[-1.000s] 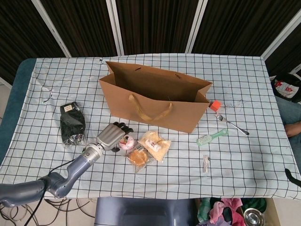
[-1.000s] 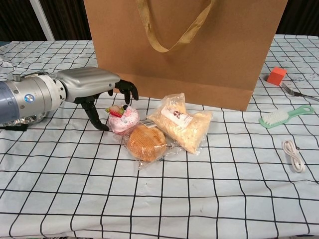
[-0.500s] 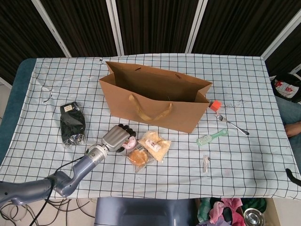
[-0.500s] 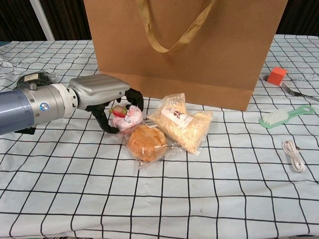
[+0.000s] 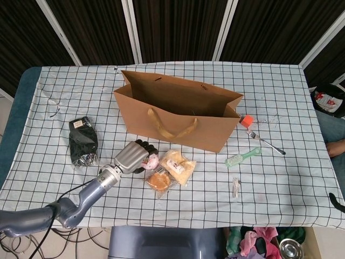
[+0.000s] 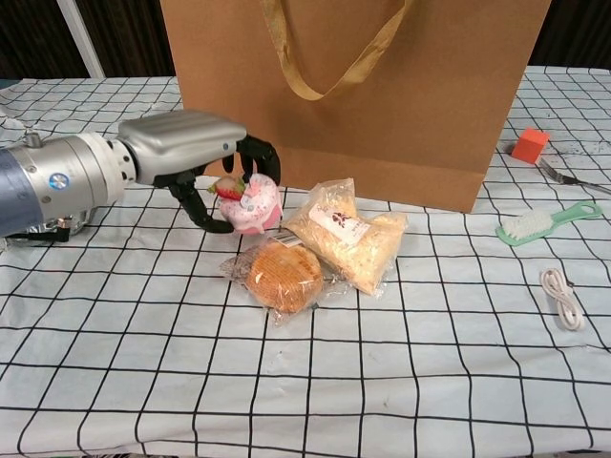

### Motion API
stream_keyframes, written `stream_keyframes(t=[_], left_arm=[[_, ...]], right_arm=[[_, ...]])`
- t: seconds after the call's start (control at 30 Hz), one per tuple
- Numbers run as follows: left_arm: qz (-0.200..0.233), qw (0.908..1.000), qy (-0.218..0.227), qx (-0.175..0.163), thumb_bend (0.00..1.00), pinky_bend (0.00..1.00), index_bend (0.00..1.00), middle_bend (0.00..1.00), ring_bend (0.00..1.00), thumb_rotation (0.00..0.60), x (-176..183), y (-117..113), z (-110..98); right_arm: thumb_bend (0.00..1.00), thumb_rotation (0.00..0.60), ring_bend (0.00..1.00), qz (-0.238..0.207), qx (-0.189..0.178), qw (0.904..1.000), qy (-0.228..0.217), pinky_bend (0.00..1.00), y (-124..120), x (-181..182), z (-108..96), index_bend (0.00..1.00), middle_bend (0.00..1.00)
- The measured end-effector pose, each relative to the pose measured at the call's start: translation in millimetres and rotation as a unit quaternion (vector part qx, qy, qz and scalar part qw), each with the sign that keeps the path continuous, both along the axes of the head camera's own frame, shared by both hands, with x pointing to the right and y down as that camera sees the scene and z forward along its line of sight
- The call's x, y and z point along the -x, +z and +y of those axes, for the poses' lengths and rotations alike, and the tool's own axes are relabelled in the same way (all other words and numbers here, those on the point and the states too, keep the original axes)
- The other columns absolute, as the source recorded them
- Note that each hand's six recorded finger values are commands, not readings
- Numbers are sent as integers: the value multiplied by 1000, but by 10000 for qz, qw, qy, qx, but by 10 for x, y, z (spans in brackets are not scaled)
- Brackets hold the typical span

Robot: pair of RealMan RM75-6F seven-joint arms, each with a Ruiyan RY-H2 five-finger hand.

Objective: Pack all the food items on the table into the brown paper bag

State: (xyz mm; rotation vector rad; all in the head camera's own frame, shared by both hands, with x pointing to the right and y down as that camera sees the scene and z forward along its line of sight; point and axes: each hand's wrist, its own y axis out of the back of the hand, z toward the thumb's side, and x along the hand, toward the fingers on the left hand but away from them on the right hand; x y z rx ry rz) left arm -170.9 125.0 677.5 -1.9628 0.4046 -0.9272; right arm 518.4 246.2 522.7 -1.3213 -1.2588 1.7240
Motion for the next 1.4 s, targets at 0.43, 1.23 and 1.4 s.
stream_keyframes(t=[0.43,1.23,1.4], left_arm=[[1530,9781,-75,-1407,318,343,406,455,282,600,-5,-1454,-192],[1854,9609,-1121,-1727,311,341,393,433,275,600,-969,-1863,-1595],[1517,9680,-1155,-1630,188,286,264,314,165,600,-1004,-1652,-1669]], right_arm=[[223,600,185,-3,20,10000,-37,194,14,30,3,9,100],[223,600,185,49,27,10000,64,194,14,-39,9,8,100],[223,600,185,55,9,10000,79,194,3,-51,8,8,100]])
